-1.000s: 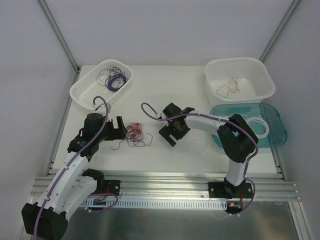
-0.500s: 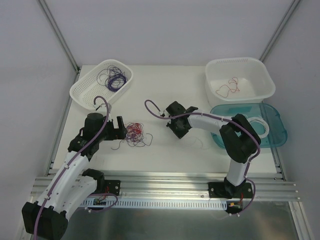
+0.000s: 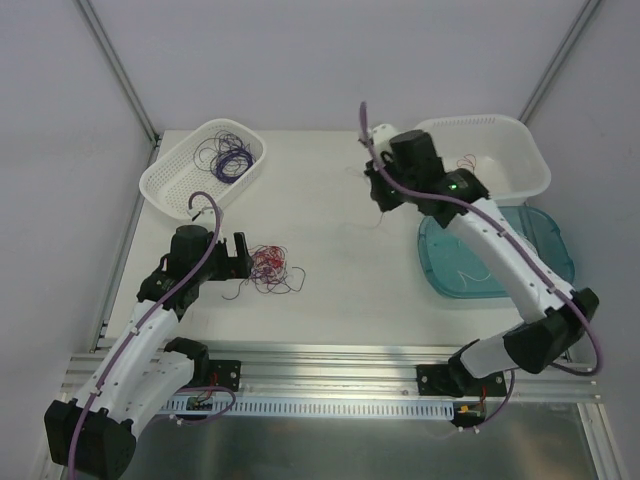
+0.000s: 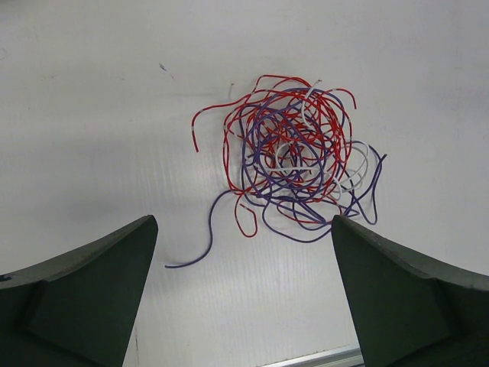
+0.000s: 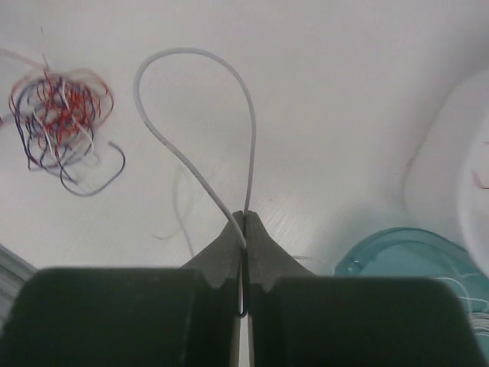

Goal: Untangle the cables

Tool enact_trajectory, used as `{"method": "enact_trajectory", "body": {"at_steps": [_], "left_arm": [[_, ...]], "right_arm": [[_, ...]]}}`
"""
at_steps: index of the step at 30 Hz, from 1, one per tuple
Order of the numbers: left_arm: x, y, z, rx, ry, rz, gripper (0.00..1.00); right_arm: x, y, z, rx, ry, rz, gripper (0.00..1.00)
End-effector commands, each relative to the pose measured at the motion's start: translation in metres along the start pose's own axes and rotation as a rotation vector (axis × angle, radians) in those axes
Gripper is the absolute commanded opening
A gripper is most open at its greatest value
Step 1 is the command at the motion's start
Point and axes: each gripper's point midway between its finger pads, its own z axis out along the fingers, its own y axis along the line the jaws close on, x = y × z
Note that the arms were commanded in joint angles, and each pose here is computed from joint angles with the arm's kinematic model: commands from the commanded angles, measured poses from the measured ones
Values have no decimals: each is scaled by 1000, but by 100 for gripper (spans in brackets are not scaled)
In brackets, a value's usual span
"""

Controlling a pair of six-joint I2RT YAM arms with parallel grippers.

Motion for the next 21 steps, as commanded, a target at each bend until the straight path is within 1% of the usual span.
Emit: {"method": "enact_trajectory", "body": {"at_steps": [1,2,3,4,6,7,9,10,12,14,15,16,18,19,20,21], "left_arm": [[-10,1,1,-7,-37,12,99],[-10,2,1,-9,-38,11,99],[-10,2,1,-8,-39,11,99],[-10,1,1,-7,-37,12,99],[-10,2,1,-9,-40,9,99],[-10,1,0,-6,-40,10,99],[-10,1,1,-8,-39,7,99],[-11,1,0,-7,-42,8,99],[-10,1,0,-8,-41,8,99],[-10,1,0,-8,-41,7,99],[-10,1,0,-8,-41,7,99],[-10,2,0,-8,-43,4,99],[-10,1,1,-8,-39,5,99],[-9,1,1,-7,-37,5,99],[-9,1,1,-7,-36,5,99],[-10,1,1,-8,-38,3,99]], "right_arm": [[-26,-48,-70,125,-115,112,1],[-32,-57,-82,150,-144,145,1],[-42,-65,-103,172,-197,166,1],[-44,-80,-114,210,-222,204,1],[-48,-96,-137,267,-277,255,1],[-44,-114,-146,327,-288,291,1],[-35,-132,-152,389,-299,353,1],[-27,-148,-163,443,-316,400,1],[-14,-161,-158,463,-325,486,1],[-2,-181,-165,491,-362,572,1],[15,-191,-157,502,-341,643,1],[20,-193,-157,479,-352,678,1],[32,-206,-151,491,-369,751,1],[51,-213,-141,494,-352,822,1],[59,-216,-136,495,-352,859,1],[61,-223,-133,500,-380,880,1]]}}
